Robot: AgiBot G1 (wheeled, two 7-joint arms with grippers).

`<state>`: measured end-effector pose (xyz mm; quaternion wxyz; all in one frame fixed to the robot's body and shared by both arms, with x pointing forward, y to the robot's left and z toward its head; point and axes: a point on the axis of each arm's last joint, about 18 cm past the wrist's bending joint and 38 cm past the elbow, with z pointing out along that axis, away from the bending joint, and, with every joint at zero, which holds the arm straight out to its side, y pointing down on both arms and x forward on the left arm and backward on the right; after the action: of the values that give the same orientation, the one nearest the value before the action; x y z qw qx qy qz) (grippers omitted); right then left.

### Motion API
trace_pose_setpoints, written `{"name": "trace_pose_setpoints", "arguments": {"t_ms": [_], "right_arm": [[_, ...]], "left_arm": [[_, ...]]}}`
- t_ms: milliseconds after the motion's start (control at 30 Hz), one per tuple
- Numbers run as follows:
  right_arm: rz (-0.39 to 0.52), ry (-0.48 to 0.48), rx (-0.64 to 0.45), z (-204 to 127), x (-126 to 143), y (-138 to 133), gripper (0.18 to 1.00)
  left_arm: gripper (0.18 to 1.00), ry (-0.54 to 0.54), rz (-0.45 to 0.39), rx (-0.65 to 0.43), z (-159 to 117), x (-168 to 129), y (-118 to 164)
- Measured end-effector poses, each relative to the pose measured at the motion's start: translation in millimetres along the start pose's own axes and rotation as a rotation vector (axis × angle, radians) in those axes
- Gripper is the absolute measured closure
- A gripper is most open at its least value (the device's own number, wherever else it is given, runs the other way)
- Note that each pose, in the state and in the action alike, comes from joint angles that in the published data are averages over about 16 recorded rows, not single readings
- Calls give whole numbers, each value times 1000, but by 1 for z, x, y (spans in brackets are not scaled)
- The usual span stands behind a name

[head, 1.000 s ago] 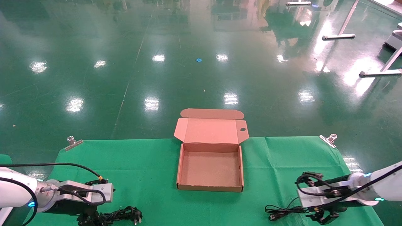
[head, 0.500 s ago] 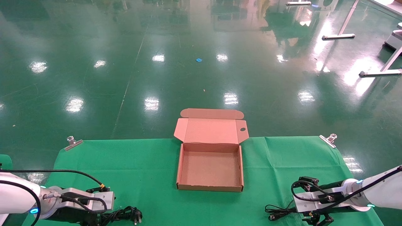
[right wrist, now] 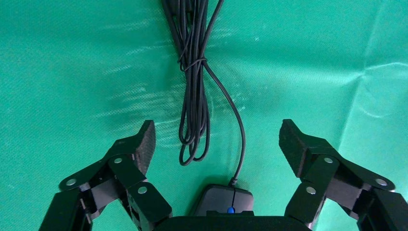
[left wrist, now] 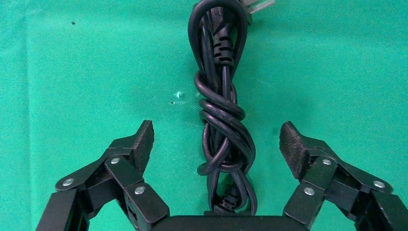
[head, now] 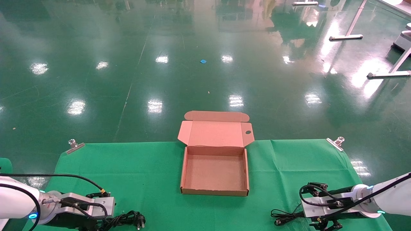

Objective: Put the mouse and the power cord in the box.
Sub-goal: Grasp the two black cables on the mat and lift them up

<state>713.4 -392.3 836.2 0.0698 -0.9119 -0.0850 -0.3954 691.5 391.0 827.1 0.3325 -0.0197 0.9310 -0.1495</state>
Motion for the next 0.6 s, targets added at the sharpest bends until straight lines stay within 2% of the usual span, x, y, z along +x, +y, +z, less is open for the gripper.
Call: {"name": "trace_pose_setpoints", "arguments": {"t_ms": [267,467,600], "right_arm": [[-3,0,2,0,0,0,307],[-5,0,3,0,1,-1,417],[-5,0,3,-1,1,-1,508]], "left_arm": [[278,-1,-2,3,0,0,-1],[374,-1,-3,4,0,0,-1],[466,-1,-3,5,0,0,-1]]}}
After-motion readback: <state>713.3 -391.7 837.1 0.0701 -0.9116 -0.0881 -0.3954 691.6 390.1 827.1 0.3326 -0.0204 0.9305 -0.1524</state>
